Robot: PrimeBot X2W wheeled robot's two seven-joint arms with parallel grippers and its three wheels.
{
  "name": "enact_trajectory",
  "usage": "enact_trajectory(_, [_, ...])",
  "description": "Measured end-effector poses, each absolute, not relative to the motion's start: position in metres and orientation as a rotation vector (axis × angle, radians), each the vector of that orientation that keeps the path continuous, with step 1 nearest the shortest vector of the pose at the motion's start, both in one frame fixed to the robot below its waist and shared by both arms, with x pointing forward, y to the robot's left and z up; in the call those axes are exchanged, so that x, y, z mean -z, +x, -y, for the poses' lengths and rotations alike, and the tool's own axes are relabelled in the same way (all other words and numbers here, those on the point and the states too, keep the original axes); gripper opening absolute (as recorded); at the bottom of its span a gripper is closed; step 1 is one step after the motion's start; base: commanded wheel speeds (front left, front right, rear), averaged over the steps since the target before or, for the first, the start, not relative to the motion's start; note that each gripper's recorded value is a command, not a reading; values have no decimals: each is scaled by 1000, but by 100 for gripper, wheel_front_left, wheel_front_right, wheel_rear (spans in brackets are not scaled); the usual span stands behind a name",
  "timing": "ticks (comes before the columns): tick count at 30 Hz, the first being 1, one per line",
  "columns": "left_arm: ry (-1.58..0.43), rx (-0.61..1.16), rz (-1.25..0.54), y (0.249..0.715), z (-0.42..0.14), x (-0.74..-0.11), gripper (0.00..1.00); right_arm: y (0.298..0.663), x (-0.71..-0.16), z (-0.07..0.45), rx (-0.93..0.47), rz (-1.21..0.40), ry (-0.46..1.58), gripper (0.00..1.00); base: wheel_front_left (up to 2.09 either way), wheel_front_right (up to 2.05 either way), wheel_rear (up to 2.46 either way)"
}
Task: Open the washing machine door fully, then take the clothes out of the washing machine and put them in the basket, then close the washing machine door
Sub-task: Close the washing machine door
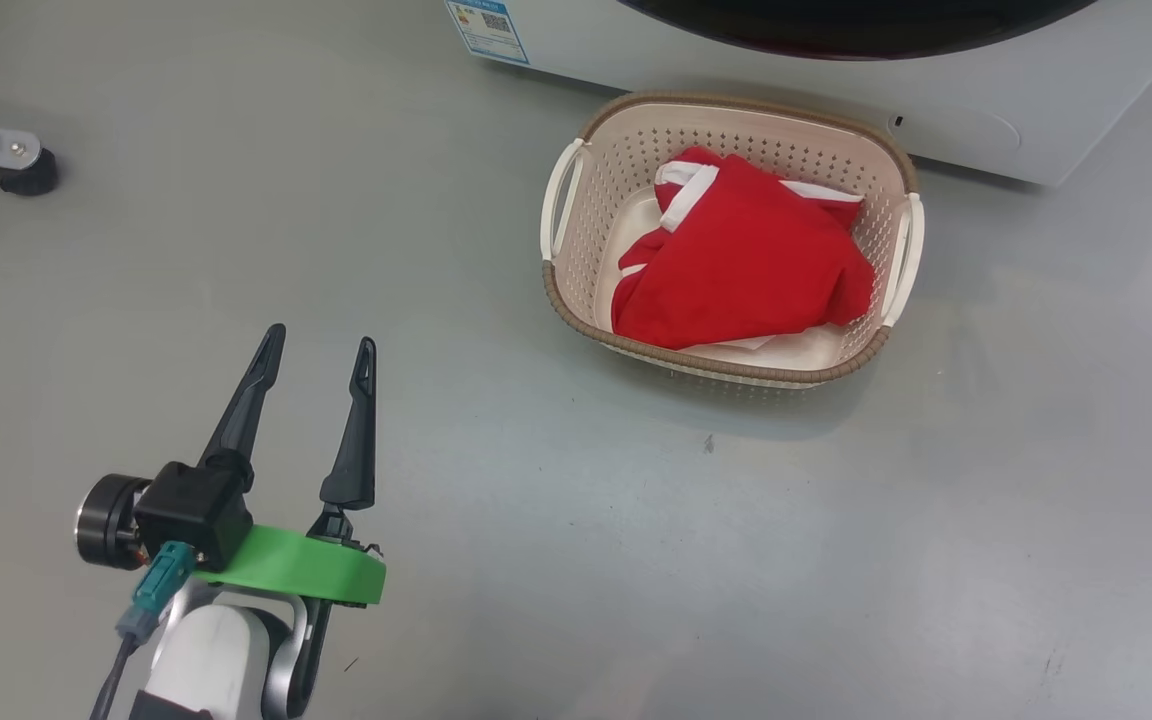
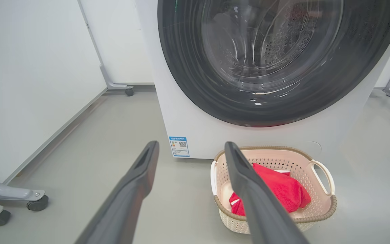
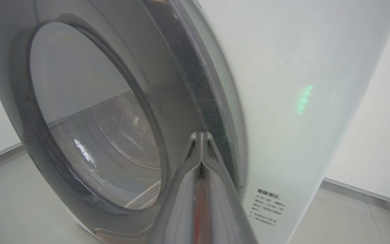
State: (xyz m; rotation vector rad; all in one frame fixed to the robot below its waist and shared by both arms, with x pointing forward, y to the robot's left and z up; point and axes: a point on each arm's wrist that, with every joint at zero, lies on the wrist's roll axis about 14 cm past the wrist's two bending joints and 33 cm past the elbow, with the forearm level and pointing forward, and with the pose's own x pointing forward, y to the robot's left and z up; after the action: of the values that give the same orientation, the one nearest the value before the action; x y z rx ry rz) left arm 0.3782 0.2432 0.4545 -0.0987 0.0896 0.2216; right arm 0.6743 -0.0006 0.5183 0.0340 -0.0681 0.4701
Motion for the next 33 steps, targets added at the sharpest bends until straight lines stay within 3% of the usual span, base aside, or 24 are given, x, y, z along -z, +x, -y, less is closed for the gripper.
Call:
enact_trajectory(17, [-95,-227,-86,382,-246,-455,100,685,-509,-1,-453,47,73,0,0,0,0])
enact_trajectory(25, [-104,-215,-69,387,-242,-459,100,667,-518,-20,-502,73,79,0,0,0,0])
enact_trajectory(33, [-112,-193,-44,395,-235,-465,100,633,-488,-17,-505,-7,109,0,0,0,0])
